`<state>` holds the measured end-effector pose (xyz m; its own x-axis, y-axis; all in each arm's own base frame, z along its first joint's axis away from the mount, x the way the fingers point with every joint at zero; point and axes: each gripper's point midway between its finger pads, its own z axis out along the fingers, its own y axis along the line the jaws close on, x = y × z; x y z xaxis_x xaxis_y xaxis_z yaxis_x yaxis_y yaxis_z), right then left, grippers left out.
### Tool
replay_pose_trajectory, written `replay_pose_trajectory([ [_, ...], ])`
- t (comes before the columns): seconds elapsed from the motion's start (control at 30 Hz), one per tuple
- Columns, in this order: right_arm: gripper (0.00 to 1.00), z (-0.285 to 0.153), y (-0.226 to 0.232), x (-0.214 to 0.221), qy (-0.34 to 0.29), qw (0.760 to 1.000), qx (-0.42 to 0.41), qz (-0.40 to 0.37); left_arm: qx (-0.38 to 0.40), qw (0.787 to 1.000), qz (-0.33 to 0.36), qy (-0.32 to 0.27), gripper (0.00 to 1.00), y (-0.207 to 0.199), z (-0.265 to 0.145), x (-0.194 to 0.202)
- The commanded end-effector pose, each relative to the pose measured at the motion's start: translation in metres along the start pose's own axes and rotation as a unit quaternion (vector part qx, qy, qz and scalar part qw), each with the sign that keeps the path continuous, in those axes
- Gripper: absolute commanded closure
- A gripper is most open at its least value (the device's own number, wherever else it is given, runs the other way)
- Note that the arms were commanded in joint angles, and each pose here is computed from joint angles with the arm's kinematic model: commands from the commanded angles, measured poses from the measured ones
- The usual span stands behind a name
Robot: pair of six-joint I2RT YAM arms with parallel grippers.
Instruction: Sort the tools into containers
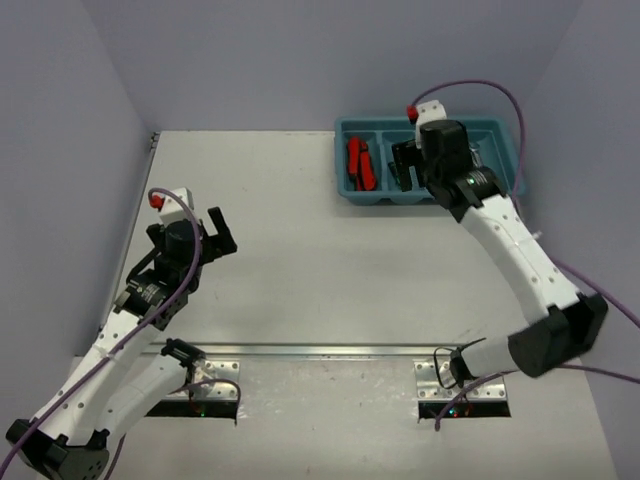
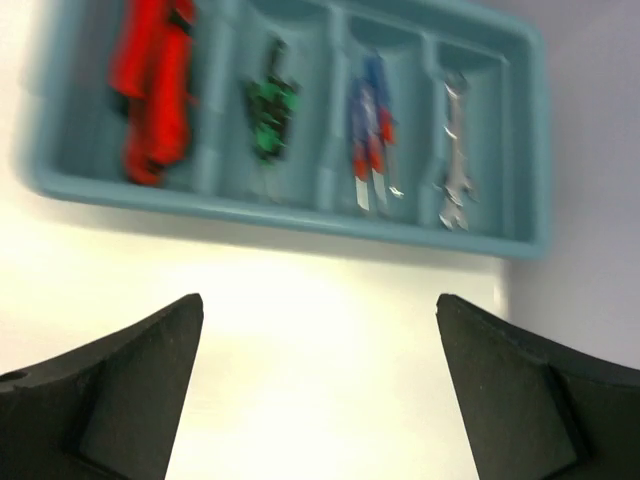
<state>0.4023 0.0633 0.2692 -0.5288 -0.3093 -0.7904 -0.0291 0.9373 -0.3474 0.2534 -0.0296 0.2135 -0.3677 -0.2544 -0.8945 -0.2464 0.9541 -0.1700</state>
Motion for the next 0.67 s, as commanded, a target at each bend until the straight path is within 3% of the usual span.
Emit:
replay_pose_trajectory([
  [0.0,0.01,-0.04,0.037,0.048,-0.014,0.983,-0.128,0.133,-0.045,0.997,-0.039,-0.05,0.0,0.015,-0.006,-0.029],
  [0.13,0.01,-0.073,0.036,0.084,-0.01,0.977,-0.151,0.15,-0.062,0.996,-0.036,-0.052,0.0,0.021,-0.002,-0.025],
  [0.37,0.01,-0.077,0.009,0.139,0.031,0.987,-0.062,0.145,-0.063,0.996,-0.029,-0.054,0.0,0.024,0.003,-0.014],
  [0.63,0.01,-0.072,0.018,0.152,0.009,0.983,-0.073,0.166,-0.085,0.994,-0.028,-0.061,0.0,0.032,0.007,-0.01],
])
